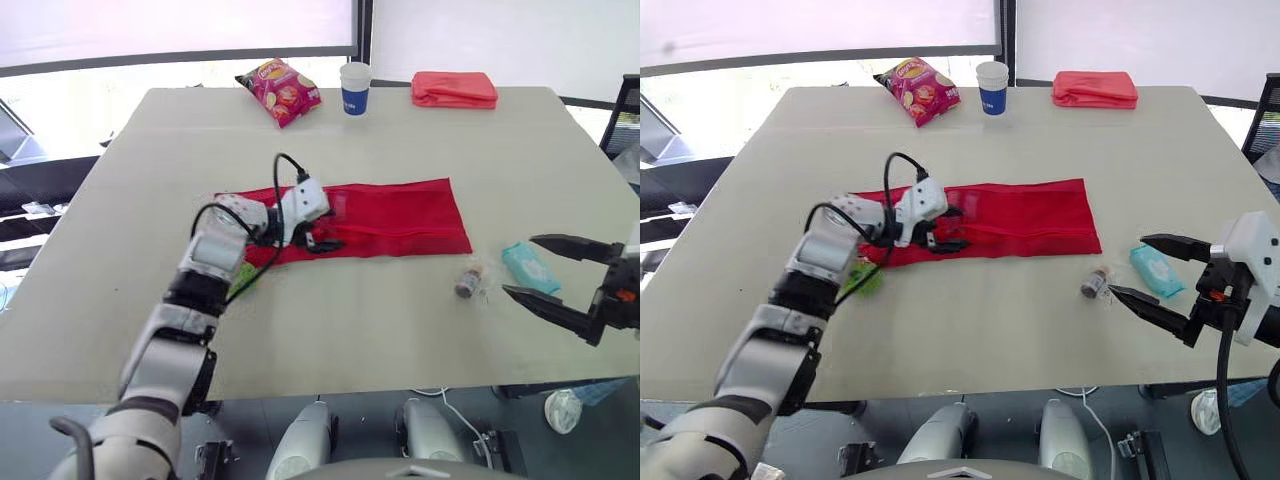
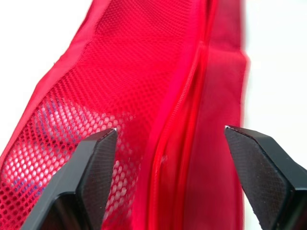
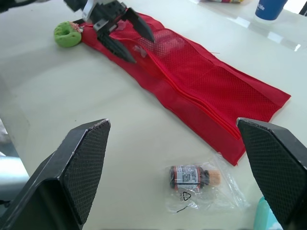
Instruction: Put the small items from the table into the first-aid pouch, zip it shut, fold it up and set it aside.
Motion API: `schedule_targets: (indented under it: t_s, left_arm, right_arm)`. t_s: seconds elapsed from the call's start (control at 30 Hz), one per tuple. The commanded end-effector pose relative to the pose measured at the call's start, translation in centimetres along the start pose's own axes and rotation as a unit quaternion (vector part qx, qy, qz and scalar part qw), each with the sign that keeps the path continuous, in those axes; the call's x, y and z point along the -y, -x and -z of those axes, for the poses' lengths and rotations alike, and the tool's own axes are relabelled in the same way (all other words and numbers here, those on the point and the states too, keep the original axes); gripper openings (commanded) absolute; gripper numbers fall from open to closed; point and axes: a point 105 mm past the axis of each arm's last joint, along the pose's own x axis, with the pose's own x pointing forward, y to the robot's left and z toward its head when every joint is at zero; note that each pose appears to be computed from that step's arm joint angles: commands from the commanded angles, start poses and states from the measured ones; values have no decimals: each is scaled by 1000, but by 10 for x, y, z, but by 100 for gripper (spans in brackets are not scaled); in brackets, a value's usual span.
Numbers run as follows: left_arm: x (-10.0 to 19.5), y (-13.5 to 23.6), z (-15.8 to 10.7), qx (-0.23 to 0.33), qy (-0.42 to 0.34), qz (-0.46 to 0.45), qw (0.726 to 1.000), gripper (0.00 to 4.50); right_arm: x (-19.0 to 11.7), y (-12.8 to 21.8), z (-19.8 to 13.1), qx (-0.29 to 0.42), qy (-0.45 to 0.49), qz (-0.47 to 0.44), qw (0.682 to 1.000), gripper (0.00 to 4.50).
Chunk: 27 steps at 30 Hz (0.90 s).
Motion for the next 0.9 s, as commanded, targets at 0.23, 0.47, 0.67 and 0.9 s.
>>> schedule_targets:
  t_s: [0.23, 0.47, 0.67, 0.9]
  left_arm:
    - [-8, -15, -21, 13, -48, -81, 995, 333]
    - [12, -33, -34, 51, -103, 8, 993, 71]
    - [33, -23, -26, 60, -129, 63, 988, 3]
    - [27, -13, -22, 60, -85, 30, 994, 3]
  right_arm:
    - [1, 6, -9, 5, 27, 14, 1000, 450]
    - [1, 6, -10, 7, 28, 18, 999, 450]
    - [3, 10, -3, -11, -7, 41, 999, 450]
    - [-2, 8, 26, -49, -96, 86, 990, 450]
